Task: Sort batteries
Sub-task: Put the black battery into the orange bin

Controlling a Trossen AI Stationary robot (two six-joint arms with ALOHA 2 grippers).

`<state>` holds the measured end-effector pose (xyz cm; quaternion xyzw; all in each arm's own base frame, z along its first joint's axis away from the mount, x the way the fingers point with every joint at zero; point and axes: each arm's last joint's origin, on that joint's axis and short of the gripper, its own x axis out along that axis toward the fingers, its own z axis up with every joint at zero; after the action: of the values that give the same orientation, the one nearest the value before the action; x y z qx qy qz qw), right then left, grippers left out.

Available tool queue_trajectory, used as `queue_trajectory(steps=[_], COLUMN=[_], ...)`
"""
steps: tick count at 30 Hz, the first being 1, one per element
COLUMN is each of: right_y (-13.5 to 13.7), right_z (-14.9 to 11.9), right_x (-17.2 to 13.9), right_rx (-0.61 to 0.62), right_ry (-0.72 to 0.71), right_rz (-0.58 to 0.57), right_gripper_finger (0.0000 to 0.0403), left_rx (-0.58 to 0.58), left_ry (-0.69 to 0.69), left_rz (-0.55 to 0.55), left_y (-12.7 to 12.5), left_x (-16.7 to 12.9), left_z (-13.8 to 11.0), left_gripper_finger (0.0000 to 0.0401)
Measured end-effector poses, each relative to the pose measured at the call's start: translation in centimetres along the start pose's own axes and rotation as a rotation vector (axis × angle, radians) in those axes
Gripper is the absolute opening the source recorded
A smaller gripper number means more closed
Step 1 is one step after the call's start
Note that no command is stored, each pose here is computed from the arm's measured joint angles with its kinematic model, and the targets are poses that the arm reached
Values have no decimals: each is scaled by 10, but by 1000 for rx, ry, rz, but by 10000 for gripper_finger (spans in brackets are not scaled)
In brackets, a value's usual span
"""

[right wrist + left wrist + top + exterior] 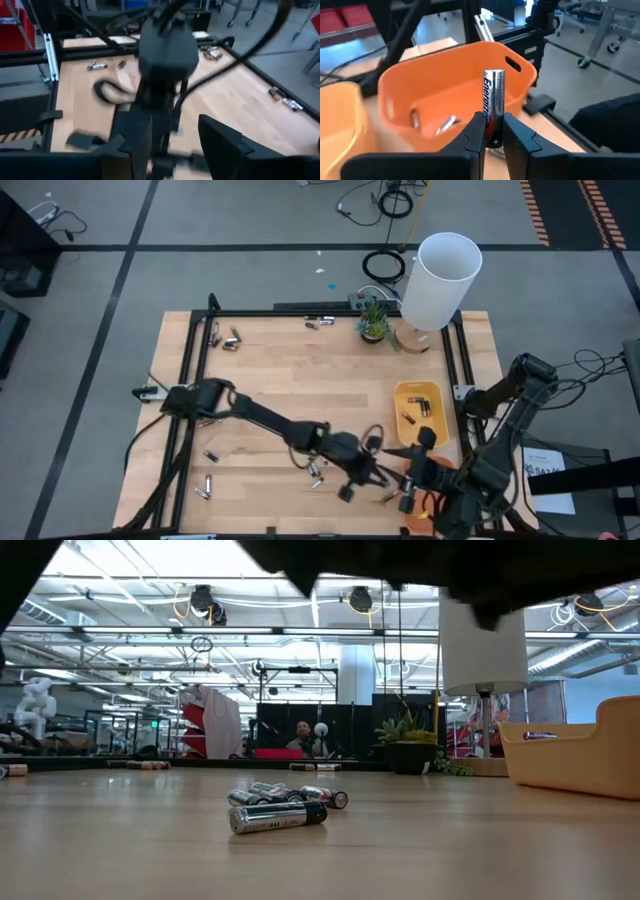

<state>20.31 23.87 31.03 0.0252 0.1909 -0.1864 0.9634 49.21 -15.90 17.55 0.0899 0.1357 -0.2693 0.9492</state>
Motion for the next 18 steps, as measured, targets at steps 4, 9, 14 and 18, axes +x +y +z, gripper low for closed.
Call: queue_trajectory(steps=[4, 9, 14, 18], right_y=[0, 0, 2, 2], right_z=[-3, -4, -5, -6], right_x=[-4, -8, -12, -14], right_rx=[25, 44, 41, 42], right_ry=[-1, -5, -22, -27], right_rz=[3, 7, 13, 18], right_gripper_finger=[153, 153, 153, 153], left_rx=[13, 8, 26, 48], left_ry=[-2, -13, 2, 15], left_rz=[6, 8, 15, 71], left_y=[8, 12, 7, 12], left_x=[28, 55, 73, 75], left_z=[0, -10, -16, -12], left_gripper_finger=[50, 50, 50, 50])
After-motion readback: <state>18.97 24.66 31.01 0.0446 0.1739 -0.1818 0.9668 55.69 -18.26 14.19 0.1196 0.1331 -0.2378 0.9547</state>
